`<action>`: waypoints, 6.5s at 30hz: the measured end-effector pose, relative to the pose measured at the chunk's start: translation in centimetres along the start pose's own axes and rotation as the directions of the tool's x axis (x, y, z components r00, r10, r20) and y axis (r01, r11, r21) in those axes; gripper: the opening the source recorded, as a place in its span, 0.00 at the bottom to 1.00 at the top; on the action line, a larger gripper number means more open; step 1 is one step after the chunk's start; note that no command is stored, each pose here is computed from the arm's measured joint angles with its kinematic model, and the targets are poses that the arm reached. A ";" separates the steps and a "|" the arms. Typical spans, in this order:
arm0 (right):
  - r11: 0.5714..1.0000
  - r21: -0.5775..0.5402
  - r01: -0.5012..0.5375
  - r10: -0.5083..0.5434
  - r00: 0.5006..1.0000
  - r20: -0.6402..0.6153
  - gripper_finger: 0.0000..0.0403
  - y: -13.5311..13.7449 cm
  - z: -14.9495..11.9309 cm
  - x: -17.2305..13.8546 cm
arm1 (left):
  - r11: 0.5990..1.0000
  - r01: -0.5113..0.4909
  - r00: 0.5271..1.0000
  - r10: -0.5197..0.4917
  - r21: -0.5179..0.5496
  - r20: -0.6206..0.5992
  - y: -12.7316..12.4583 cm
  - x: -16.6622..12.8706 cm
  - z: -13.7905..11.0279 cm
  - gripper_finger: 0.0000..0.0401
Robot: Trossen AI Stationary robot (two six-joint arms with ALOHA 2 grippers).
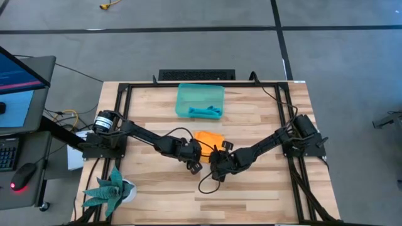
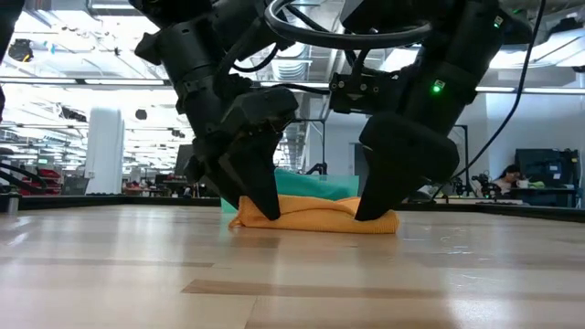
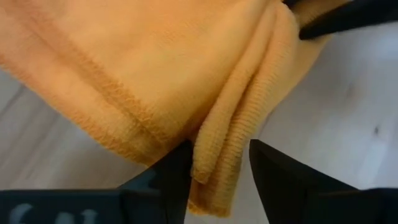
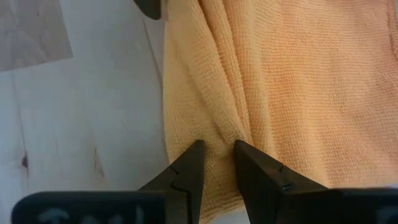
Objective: Roll microfiber towels into tight, uniform cylinder then place into a basket
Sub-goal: Roll the yellow microfiber cloth
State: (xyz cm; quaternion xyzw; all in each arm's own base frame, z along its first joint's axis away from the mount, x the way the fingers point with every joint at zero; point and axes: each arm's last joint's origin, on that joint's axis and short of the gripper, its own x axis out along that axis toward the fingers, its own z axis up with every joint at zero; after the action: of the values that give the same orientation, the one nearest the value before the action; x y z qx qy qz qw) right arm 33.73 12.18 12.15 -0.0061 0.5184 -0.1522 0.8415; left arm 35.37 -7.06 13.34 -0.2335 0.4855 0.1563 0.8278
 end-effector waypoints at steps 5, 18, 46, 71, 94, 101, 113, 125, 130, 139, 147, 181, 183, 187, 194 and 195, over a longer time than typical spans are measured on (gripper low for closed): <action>1.000 -0.001 0.001 -0.001 1.000 -0.001 0.29 0.0 0.0 0.0 | 0.997 0.006 1.000 -0.003 0.073 -0.030 -1.0 -0.7 0.4 0.39; 1.000 -0.002 -0.008 0.008 1.000 -0.008 0.29 0.0 -0.1 0.0 | 0.919 -0.321 0.945 0.327 0.228 0.012 -4.9 -5.2 -2.2 0.39; 1.000 -0.003 -0.016 0.016 1.000 -0.012 0.29 0.1 -0.1 0.0 | 0.805 -0.138 0.986 0.169 0.577 -0.001 -5.8 -0.3 -1.2 0.39; 0.999 -0.044 -0.010 0.009 1.000 -0.025 0.29 0.4 -0.6 -0.1 | 0.836 -0.202 0.971 0.241 0.511 -0.009 -3.4 2.6 0.5 0.39; 1.000 -0.003 -0.021 0.021 0.999 -0.042 0.31 0.5 -0.8 -0.2 | 0.907 -0.097 0.979 0.162 0.410 -0.127 -3.8 2.6 -0.4 0.39; 0.999 -0.039 -0.023 0.021 0.998 -0.062 0.36 0.3 -0.8 -0.5 | 0.906 -0.097 0.978 0.163 0.411 -0.128 -3.8 2.6 -0.4 0.39; 0.984 -0.150 0.096 -0.109 0.991 -0.078 0.34 -0.8 -2.3 -5.7 | 0.905 -0.070 0.983 0.135 0.419 -0.127 -4.0 2.6 -0.3 0.39; 0.930 -0.338 0.146 -0.093 0.981 0.168 0.33 3.8 -5.9 -10.9 | 0.912 -0.070 0.984 0.130 0.404 -0.123 -4.1 2.6 -0.2 0.39; 0.944 -0.309 0.115 -0.055 0.979 0.196 0.35 4.3 -5.6 -10.9 | 0.915 -0.070 0.984 0.128 0.397 -0.121 -4.1 2.6 -0.2 0.39; 0.949 -0.297 0.109 -0.060 0.983 0.171 0.48 4.1 -5.1 -9.9 | 0.915 -0.070 0.985 0.127 0.396 -0.120 -4.1 2.6 -0.2 0.39; 0.838 -0.518 0.168 -0.122 0.985 0.122 0.58 5.3 -5.5 -5.0 | 0.915 -0.070 0.984 0.128 0.397 -0.120 -4.1 2.6 -0.2 0.39; 0.909 -0.356 0.216 -0.202 0.976 0.078 0.49 1.9 -3.5 0.5 | 0.888 -0.095 0.987 0.143 0.450 -0.075 -4.3 1.5 0.1 0.39; 0.921 -0.328 0.211 -0.199 0.978 0.070 0.46 1.6 -3.4 0.6 | 0.883 -0.101 0.986 0.151 0.459 -0.073 -4.3 1.1 0.0 0.39; 0.935 -0.294 0.197 -0.189 0.980 0.058 0.39 1.4 -3.2 0.9 | 0.859 -0.108 0.983 0.168 0.501 -0.076 -4.7 0.1 -0.6 0.39; 0.945 -0.285 0.162 -0.154 0.987 0.052 0.15 1.5 -3.1 1.0 | 0.804 -0.225 0.964 0.268 0.551 0.003 -5.1 -0.9 -1.6 0.39; 0.946 -0.283 0.161 -0.152 0.987 0.054 0.11 1.5 -3.1 1.0 | 0.797 -0.234 0.960 0.279 0.557 0.005 -5.1 -1.0 -1.7 0.39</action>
State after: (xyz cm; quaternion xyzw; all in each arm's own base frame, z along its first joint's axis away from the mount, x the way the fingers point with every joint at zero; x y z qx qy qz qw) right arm 31.83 13.84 9.59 -0.1712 0.5195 -0.1417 0.8251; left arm 36.16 -12.30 14.70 0.0773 0.5685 0.1112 0.8115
